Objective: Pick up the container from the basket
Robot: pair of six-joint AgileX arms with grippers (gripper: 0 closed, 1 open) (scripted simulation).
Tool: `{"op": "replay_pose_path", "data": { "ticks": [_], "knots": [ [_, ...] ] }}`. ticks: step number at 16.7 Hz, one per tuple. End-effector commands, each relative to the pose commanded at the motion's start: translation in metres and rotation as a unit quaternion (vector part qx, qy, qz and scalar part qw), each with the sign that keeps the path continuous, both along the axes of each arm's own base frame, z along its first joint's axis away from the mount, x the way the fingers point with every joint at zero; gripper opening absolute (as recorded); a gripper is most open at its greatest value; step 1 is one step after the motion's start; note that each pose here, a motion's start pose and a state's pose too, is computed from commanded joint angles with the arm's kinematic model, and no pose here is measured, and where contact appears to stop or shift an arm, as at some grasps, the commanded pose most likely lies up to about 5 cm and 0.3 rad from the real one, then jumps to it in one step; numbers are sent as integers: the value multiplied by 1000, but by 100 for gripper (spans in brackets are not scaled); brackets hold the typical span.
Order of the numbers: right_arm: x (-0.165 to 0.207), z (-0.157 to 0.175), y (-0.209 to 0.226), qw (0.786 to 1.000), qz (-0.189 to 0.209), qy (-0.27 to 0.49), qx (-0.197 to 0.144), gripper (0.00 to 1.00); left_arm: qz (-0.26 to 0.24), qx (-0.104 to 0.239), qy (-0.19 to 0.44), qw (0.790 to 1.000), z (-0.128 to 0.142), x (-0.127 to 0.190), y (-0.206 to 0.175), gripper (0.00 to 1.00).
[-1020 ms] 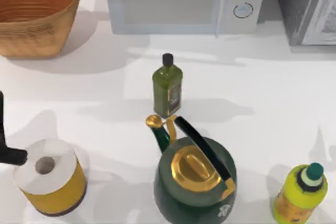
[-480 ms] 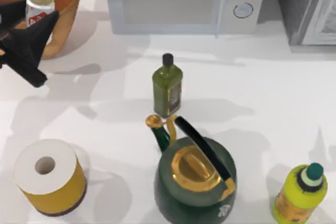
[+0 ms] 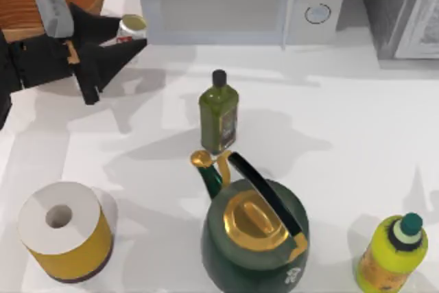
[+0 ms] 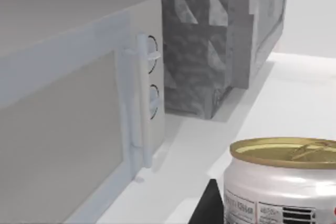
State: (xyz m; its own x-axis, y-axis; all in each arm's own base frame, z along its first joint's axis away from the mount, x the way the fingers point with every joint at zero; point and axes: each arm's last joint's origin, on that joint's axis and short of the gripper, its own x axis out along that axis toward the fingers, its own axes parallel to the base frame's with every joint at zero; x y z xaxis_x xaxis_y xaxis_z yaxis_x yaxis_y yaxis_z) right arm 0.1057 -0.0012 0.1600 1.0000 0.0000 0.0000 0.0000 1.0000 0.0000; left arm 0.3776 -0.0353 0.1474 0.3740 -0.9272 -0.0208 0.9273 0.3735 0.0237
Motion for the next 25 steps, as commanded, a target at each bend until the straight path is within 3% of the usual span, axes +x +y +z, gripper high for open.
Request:
{"op": "replay_pose_path", "data": {
  "ticks": [4, 7, 10, 15, 25],
  "knots": [
    [0, 0, 0, 1000, 0, 0, 0, 100, -102, -9, 23, 994, -77, 28, -16, 0],
    [0, 0, 0, 1000, 0, 0, 0, 100, -162, -12, 22, 987, -116, 36, -33, 0],
    [0, 0, 0, 1000, 0, 0, 0, 100, -197, -12, 11, 980, -129, 39, -48, 0],
    [0, 0, 0, 1000, 0, 0, 0, 100, -200, -12, 10, 980, -129, 39, -49, 0],
    [0, 0, 0, 1000, 0, 0, 0, 100, -200, -12, 10, 980, -129, 39, -49, 75]
  ]
}}
